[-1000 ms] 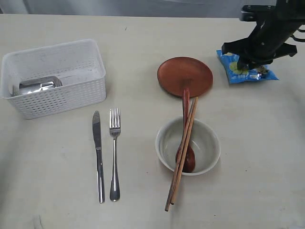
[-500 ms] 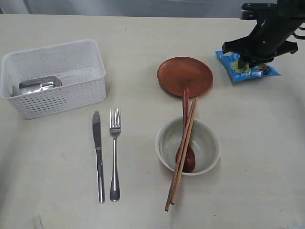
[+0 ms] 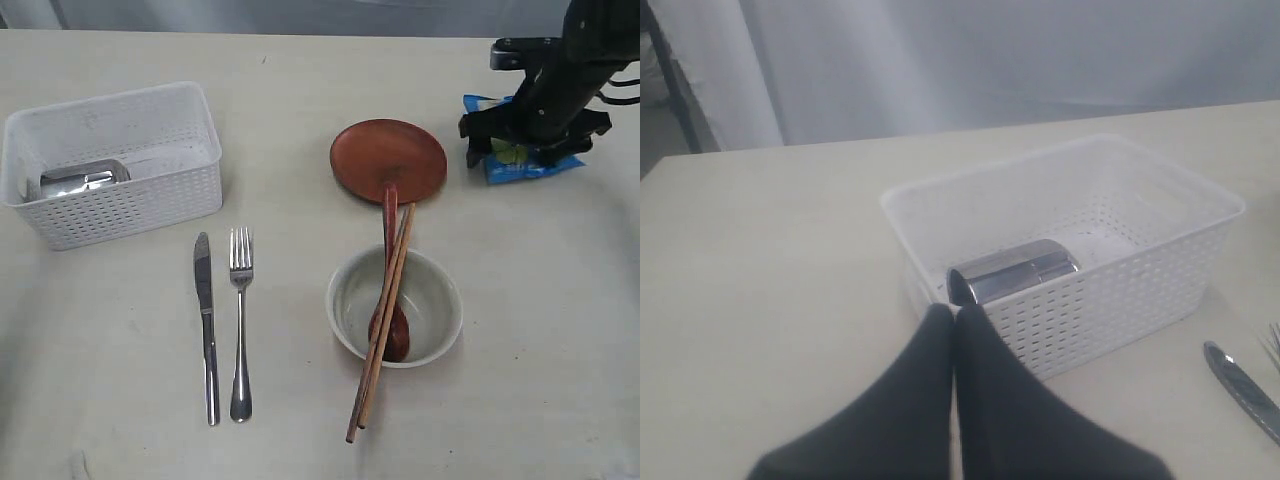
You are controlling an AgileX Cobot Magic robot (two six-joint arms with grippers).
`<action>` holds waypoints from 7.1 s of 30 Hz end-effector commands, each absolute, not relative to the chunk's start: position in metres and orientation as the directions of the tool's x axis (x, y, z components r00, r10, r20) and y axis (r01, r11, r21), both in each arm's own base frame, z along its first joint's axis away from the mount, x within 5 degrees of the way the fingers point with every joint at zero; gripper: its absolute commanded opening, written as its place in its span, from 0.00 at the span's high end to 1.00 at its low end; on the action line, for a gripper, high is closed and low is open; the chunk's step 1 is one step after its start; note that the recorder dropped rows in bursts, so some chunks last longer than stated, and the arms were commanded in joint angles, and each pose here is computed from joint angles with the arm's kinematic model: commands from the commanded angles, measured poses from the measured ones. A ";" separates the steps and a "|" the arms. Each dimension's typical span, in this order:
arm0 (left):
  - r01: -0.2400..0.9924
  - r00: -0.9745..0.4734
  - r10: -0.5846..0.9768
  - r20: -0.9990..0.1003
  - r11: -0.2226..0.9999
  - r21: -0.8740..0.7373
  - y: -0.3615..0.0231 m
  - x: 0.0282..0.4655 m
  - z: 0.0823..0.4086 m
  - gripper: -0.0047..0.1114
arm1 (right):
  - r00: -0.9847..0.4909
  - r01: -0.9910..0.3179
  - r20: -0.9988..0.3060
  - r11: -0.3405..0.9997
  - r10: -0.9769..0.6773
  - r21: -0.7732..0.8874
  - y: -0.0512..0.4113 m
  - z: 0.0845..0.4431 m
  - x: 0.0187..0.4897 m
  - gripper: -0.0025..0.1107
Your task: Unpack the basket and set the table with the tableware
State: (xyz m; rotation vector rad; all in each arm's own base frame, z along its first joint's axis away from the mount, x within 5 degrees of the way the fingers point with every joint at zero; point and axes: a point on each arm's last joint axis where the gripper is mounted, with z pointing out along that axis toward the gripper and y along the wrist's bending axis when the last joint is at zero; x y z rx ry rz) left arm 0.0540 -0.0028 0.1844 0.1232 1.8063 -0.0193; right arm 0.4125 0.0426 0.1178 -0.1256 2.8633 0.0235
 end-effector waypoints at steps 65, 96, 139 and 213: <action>0.100 -0.221 0.076 -0.972 0.994 0.055 -0.003 0.054 0.185 0.96 | -0.914 -0.351 -0.188 0.933 -0.359 -0.075 0.157 0.199 0.383 0.40; 0.100 -0.221 0.076 -0.972 0.994 0.055 -0.003 0.054 0.185 0.96 | -0.898 -0.361 -0.243 0.930 -0.368 -0.074 0.161 0.199 0.388 0.06; 0.100 -0.221 0.076 -0.972 0.994 0.055 -0.003 0.054 0.185 0.96 | -0.963 -0.241 -0.144 0.966 -0.227 0.095 0.115 0.177 0.405 0.05; 0.100 -0.221 0.076 -0.972 0.994 0.055 -0.003 0.054 0.185 0.96 | -0.905 -0.388 -0.265 0.900 -0.332 0.199 0.167 0.220 0.398 0.98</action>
